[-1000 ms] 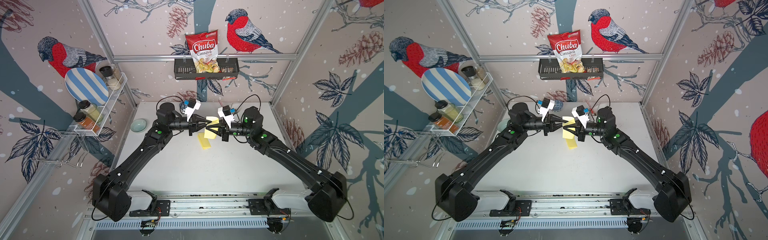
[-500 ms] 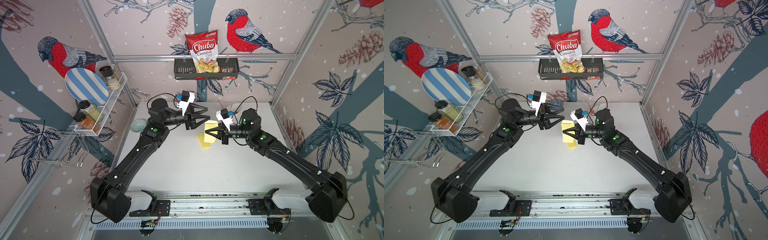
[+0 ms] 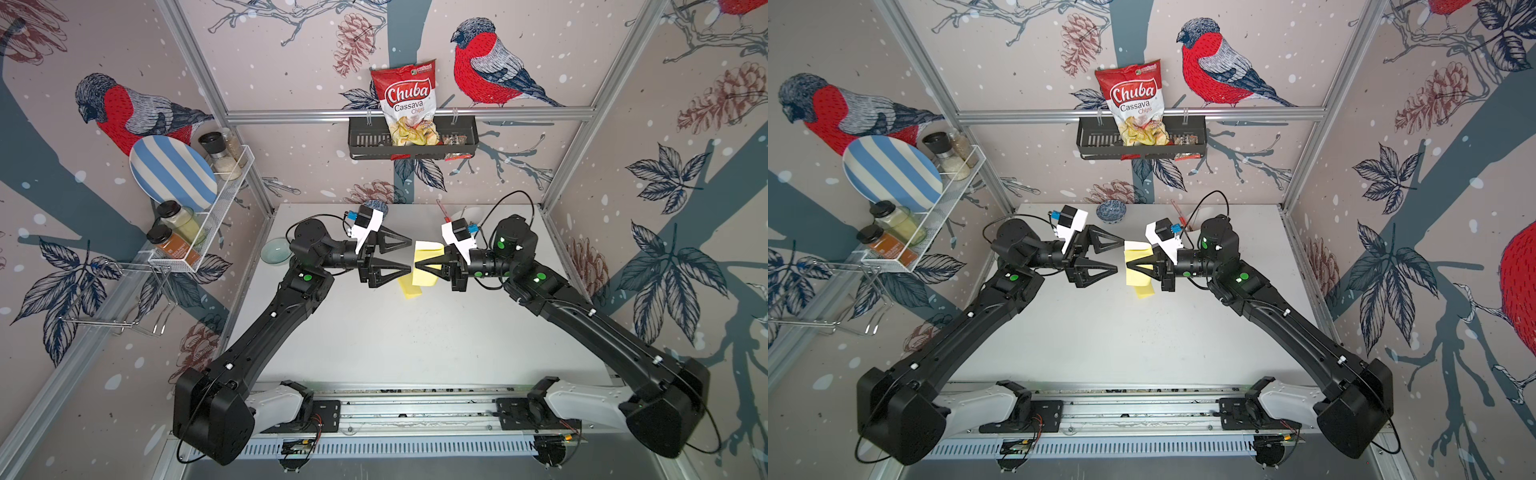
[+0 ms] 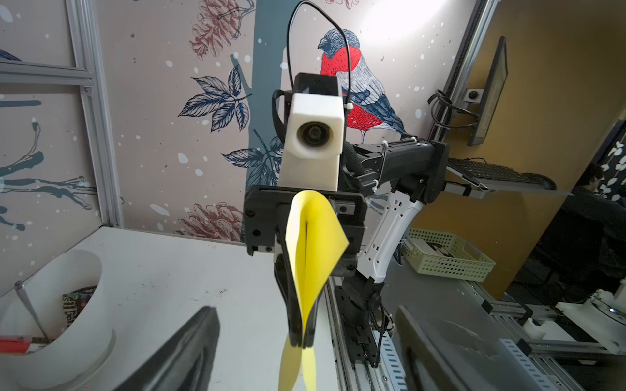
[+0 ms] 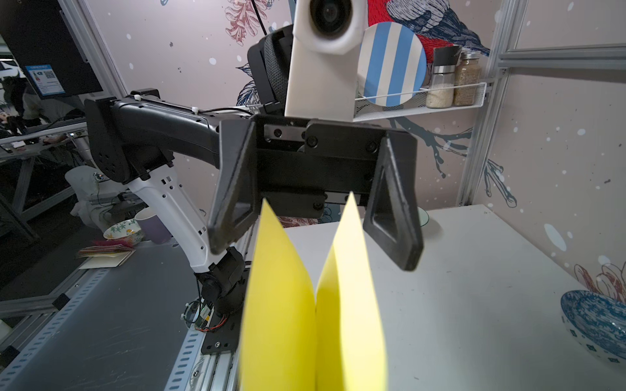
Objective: Fold the square paper along the opposite sides
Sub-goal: Fold the paper, then smooth out the paper.
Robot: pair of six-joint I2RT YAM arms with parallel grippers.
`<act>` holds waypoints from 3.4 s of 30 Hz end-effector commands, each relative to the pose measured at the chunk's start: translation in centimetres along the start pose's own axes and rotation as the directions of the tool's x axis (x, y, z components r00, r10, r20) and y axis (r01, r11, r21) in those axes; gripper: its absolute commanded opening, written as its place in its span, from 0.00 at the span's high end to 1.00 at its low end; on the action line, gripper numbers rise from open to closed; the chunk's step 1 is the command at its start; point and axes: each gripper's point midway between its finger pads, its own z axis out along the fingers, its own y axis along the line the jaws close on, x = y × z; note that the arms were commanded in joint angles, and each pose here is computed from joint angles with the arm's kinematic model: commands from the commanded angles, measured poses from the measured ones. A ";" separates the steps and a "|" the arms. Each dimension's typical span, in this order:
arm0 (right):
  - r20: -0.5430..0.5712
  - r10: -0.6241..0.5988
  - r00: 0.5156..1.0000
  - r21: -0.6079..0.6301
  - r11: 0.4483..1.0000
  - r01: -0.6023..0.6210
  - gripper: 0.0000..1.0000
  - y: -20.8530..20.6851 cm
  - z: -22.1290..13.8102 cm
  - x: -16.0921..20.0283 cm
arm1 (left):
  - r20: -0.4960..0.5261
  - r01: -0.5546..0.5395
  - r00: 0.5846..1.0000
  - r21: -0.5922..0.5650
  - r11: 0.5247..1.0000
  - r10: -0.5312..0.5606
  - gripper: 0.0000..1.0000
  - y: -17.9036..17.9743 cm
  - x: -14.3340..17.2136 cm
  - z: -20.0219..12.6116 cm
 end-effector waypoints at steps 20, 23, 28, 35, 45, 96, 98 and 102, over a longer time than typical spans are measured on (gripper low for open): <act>-0.017 0.021 1.000 -0.072 0.997 -0.022 1.00 -0.9 1.9 0.5 | 0.007 -0.034 0.999 -0.075 0.997 0.035 0.45 1.5 -1.1 0.3; -0.016 0.021 1.000 -0.074 0.997 -0.022 1.00 -0.9 2.0 0.4 | 0.004 -0.038 0.999 -0.086 0.996 0.038 0.49 1.6 -1.1 0.4; -0.012 0.019 1.000 -0.075 0.997 -0.020 1.00 -0.9 2.0 0.3 | 0.001 -0.035 0.999 -0.087 0.996 0.035 0.49 1.7 -0.9 0.5; -0.013 0.023 1.000 -0.070 0.997 -0.024 1.00 -1.1 2.1 0.3 | -0.001 -0.034 0.999 -0.091 0.995 0.034 0.70 1.7 -0.9 0.6; -0.013 0.024 1.000 -0.068 0.997 -0.025 1.00 -1.1 2.0 0.3 | 0.001 -0.043 0.999 -0.095 0.995 0.043 0.85 1.5 -1.0 0.6; 0.016 -0.006 1.000 0.012 1.000 0.006 1.00 -1.9 -0.1 -2.4 | -0.028 -0.051 0.998 -0.103 0.993 0.049 1.00 1.5 -0.6 0.6; 0.017 -0.013 1.000 0.006 1.000 0.012 1.00 -1.6 -0.2 -2.5 | -0.033 -0.049 0.998 -0.110 0.993 0.045 1.00 1.8 -0.5 0.6; 0.014 -0.025 1.000 0.023 0.999 0.024 1.00 -1.6 -0.5 -2.5 | -0.035 -0.045 0.999 -0.112 0.993 0.041 1.00 1.9 -0.4 0.6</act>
